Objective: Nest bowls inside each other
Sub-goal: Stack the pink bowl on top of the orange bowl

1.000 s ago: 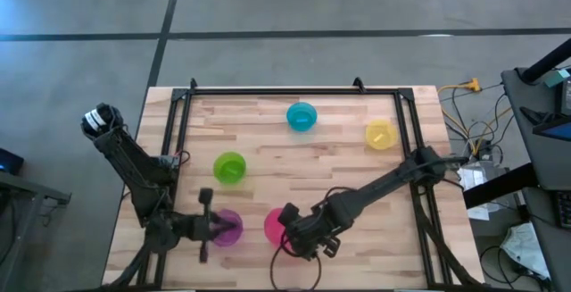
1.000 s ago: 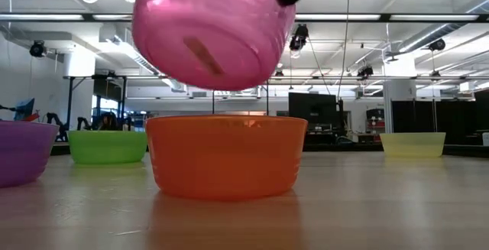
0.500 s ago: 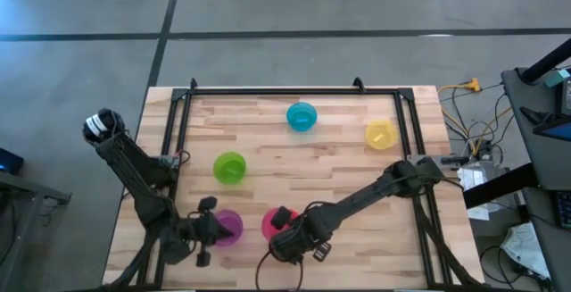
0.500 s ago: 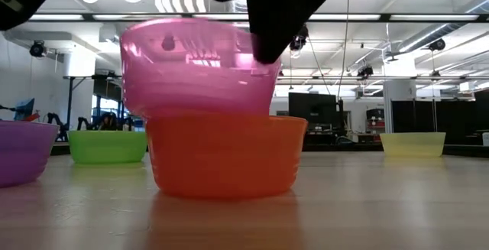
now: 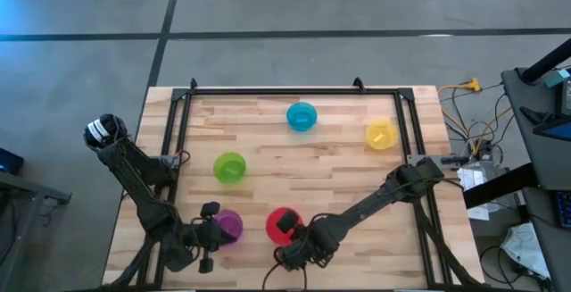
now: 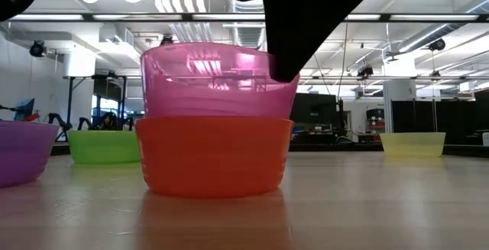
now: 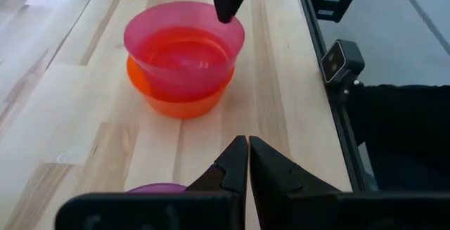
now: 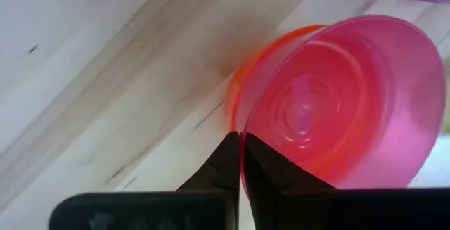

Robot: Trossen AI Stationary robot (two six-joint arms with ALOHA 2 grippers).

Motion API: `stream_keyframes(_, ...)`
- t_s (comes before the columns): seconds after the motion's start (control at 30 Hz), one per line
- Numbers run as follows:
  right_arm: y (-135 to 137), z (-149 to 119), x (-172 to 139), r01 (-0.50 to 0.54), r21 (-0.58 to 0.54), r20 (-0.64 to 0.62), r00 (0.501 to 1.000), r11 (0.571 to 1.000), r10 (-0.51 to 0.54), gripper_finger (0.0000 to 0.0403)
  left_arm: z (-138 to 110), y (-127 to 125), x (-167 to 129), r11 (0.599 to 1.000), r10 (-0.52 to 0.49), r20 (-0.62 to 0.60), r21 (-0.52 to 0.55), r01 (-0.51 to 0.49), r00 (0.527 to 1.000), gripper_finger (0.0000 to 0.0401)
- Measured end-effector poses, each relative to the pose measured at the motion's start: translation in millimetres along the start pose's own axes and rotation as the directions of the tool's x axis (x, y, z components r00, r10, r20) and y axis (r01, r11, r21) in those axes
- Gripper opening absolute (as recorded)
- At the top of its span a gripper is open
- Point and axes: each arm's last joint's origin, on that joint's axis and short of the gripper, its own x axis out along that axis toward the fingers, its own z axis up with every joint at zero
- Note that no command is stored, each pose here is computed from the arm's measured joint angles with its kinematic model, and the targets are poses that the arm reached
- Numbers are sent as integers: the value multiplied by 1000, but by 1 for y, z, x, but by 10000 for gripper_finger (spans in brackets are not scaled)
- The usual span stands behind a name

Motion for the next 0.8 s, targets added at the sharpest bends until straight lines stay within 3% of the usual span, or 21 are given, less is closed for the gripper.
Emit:
stream_keyframes(0.5,0,-1,5,7,-16,2,1000,1000,-7,9,-1,1,0,1000,3,-1,11,-3,1000,0)
stream_keyframes(0.8,5,-3,23,-15,-34,-30,999,999,14,9,0,1,0,1000,2,1,9,-2,1000,0)
